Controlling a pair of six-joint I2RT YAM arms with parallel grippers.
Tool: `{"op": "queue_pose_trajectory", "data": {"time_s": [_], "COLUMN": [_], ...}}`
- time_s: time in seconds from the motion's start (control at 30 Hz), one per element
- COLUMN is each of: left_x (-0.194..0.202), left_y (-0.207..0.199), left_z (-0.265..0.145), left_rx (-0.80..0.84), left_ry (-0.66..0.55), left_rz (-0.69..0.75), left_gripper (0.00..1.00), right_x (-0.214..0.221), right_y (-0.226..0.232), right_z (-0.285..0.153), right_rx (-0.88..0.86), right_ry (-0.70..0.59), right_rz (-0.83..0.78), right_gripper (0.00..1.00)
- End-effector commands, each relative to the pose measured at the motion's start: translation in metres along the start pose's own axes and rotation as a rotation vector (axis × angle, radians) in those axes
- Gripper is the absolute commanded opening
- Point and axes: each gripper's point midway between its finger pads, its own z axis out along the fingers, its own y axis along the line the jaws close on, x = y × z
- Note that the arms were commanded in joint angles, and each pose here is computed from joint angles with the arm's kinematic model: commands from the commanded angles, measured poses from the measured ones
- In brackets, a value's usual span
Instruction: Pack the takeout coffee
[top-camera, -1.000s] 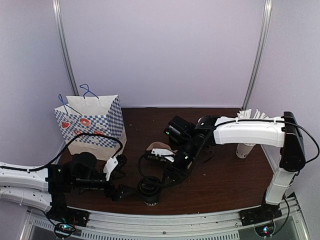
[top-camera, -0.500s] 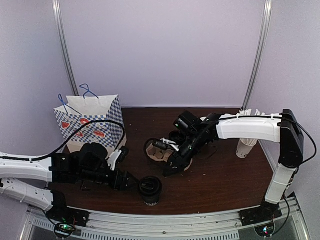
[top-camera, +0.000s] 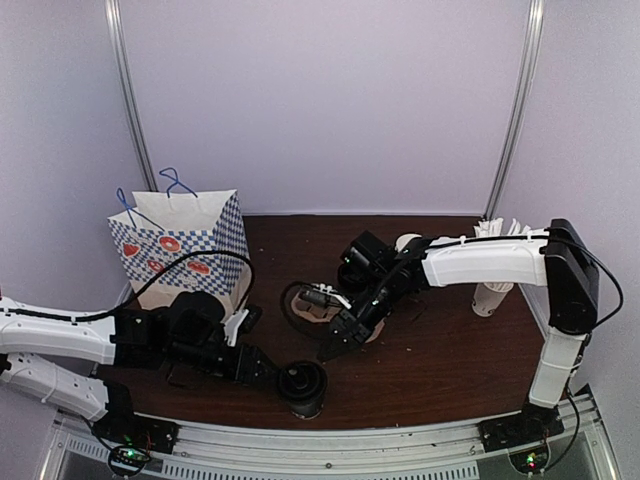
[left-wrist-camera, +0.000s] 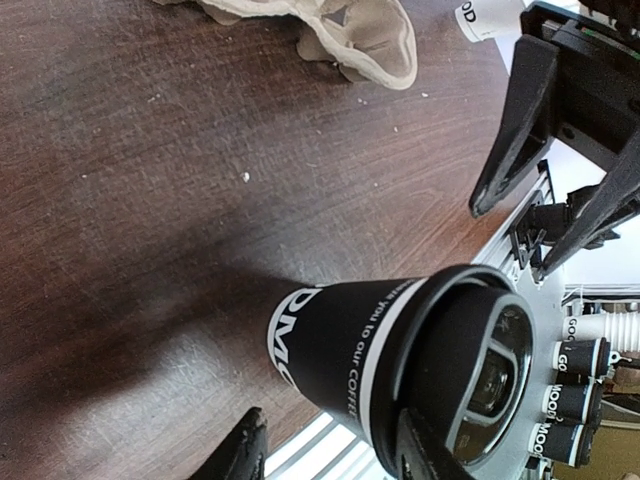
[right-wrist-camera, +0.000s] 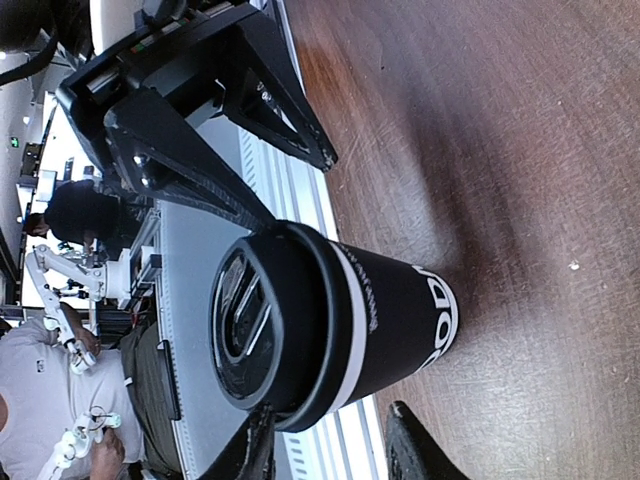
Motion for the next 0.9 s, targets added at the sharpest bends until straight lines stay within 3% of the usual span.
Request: {"op": "queue_pose_trajectory", "data": {"time_s": [0.0, 0.47, 0.87], "left_x": [-0.006, -0.001, -0.001], "left_y": [-0.013, -0.012, -0.012], "left_z": [0.003, 0.008, 0.009], "left_rx": [0.039, 0.026, 0.026], "left_ry": [0.007, 0.044, 0.049], "left_rz": [0.015, 0.03, 0.027], "left_gripper": [0.45, 0.42, 0.38], "right_x": [0.009, 0.038, 0.04], "right_y": [-0.003, 0.001, 0.012], "right_z": [0.01, 0.015, 0.018], "right_rx": [-0.053, -0.102, -0.169], "right_ry": [0.028, 0.039, 0.049], "right_rz": [0.049, 0.113, 0.111], "right_gripper": [0.38, 0.41, 0.51]}}
